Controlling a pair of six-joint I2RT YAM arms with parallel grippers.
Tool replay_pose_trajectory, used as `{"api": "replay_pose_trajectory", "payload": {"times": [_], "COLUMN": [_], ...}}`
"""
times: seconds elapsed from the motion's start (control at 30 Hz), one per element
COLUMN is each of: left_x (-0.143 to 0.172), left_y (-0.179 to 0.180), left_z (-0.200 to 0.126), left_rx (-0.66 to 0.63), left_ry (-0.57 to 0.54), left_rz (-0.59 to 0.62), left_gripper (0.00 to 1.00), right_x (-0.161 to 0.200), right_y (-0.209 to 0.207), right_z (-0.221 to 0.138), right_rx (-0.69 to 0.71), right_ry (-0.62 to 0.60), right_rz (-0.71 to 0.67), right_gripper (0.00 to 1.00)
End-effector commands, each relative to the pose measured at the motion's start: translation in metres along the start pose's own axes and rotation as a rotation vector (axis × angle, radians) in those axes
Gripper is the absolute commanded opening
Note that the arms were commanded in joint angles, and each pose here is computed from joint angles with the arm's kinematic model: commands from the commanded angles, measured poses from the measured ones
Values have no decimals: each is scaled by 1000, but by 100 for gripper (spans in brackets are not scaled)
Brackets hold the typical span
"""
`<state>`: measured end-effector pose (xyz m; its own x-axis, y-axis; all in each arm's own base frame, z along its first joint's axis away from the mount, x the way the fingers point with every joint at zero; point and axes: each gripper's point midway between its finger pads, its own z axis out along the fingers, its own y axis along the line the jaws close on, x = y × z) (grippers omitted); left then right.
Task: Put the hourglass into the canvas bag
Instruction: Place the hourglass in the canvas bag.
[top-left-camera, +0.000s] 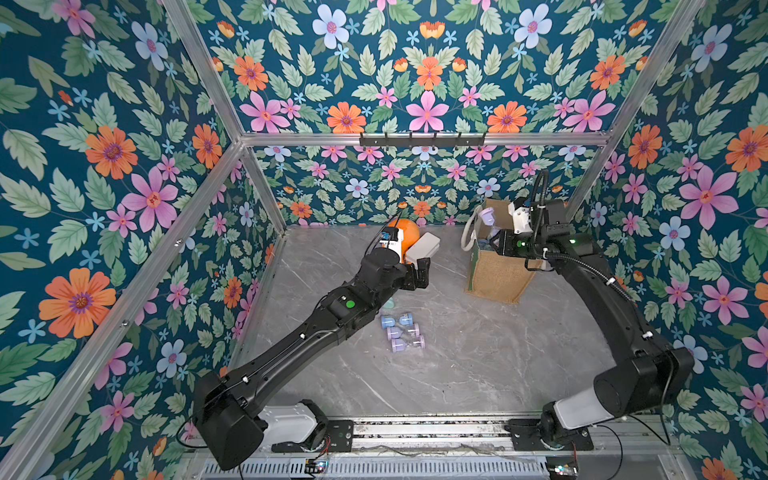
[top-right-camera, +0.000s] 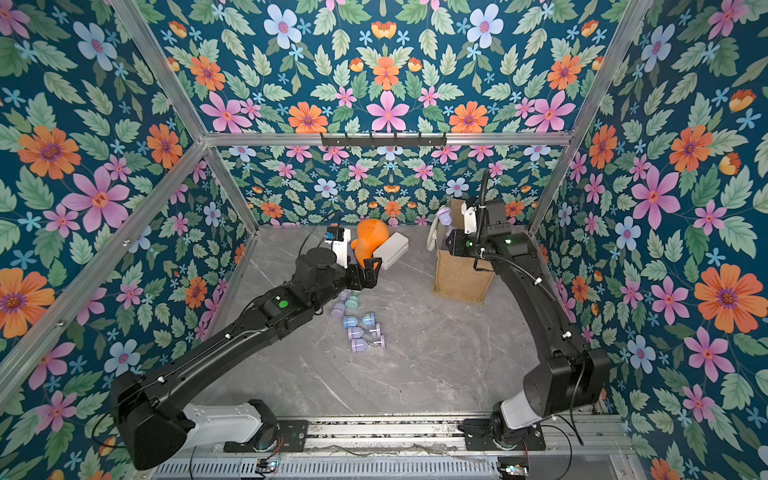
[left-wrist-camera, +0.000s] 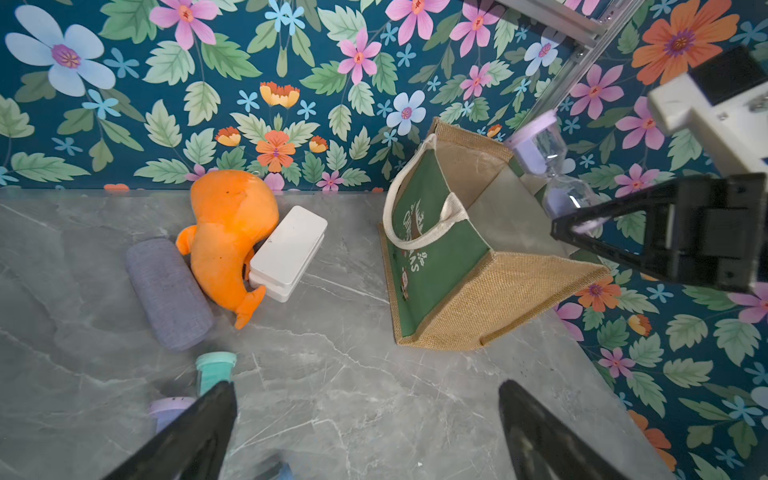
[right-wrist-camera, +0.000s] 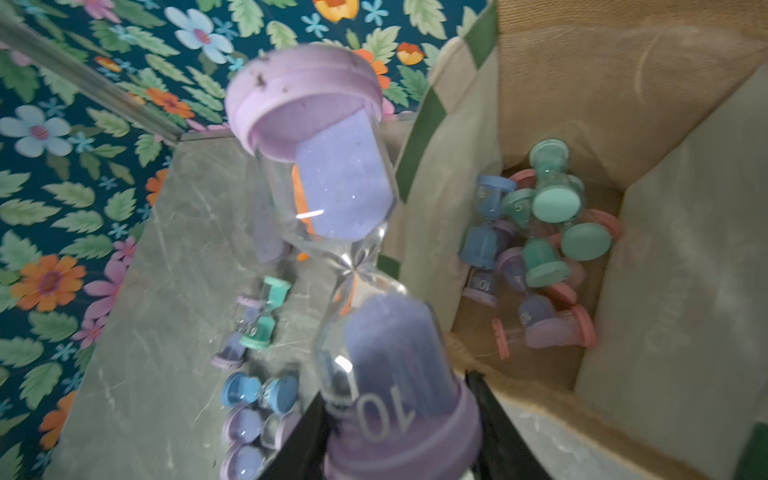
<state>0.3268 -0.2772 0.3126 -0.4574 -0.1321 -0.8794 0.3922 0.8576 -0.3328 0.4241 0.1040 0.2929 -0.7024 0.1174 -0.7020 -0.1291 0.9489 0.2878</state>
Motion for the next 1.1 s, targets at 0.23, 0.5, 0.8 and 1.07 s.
{"api": "replay_pose_trajectory", "payload": {"times": [0.23, 0.5, 0.8, 1.07], "left_x": [1, 9, 12, 9], "left_y": [-14, -11, -5, -1], "left_z": [30, 42, 43, 38], "left_rx": [64, 58, 47, 46], "left_ry": [-9, 7, 10, 3], "left_rz": [-29, -37, -43, -51], "left_gripper": [100, 100, 100, 100], "right_x": [-18, -11, 13, 26], "right_y": [-65, -96, -115, -122], "right_z": [68, 118, 158, 165], "right_rx": [218, 301, 345, 365], "right_ry": [59, 145, 234, 265], "right_rz": [25, 8, 2, 2], "right_gripper": [42, 42, 43, 49]}}
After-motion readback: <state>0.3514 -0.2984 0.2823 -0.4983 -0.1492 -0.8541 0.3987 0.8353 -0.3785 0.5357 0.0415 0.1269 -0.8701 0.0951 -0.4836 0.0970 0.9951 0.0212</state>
